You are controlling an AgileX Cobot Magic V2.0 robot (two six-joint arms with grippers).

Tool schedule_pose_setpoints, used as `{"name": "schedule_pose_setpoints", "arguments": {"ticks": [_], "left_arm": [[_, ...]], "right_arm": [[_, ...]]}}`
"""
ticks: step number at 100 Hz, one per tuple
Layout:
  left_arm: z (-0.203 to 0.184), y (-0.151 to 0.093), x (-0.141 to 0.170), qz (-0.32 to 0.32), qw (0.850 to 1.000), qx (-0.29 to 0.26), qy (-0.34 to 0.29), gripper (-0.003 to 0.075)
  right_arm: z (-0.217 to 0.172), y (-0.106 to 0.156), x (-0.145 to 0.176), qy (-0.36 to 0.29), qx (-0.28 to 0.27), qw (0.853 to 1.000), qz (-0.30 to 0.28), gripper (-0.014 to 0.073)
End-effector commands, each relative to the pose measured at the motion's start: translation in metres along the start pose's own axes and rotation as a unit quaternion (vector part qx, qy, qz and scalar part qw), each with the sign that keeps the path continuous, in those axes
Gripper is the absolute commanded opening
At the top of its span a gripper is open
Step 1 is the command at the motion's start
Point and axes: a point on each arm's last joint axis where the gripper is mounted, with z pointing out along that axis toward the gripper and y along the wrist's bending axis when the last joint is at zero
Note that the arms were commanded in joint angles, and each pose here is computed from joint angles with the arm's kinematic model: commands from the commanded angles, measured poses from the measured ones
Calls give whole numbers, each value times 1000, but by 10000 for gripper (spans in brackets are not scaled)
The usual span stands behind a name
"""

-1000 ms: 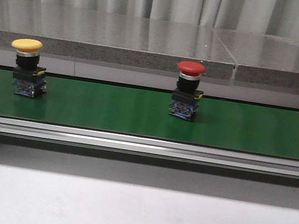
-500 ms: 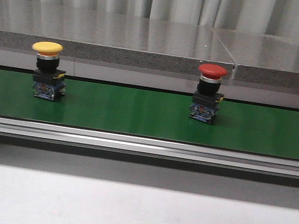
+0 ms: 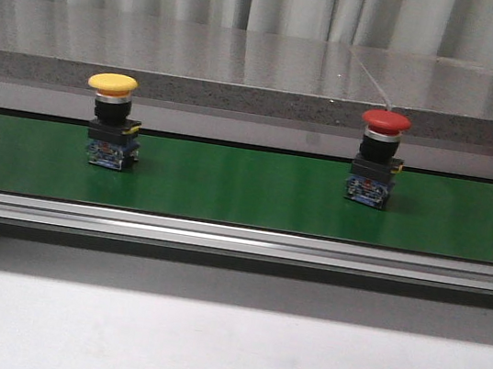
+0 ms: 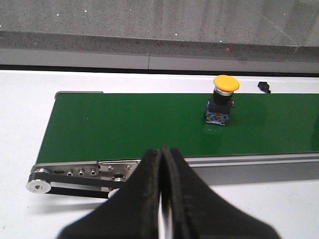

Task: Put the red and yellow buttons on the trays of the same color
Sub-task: 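Lower the right gripper onto the red button at the belt's end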

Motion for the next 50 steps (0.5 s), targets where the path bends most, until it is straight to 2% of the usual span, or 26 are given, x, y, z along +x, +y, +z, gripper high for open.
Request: {"name": "schedule_pose_setpoints", "arguments": {"ticks": [1, 23, 50], "left_arm": [[-3, -2, -13, -5, 999, 8, -39, -19], [-3, -2, -13, -5, 999, 8, -39, -19], [-3, -2, -13, -5, 999, 8, -39, -19]], "right_arm": [[11, 5, -13, -23, -7, 1000, -16, 594], [54, 20, -17, 16, -34, 999, -34, 594], [92, 21, -45, 28, -36, 998, -33, 594]]}}
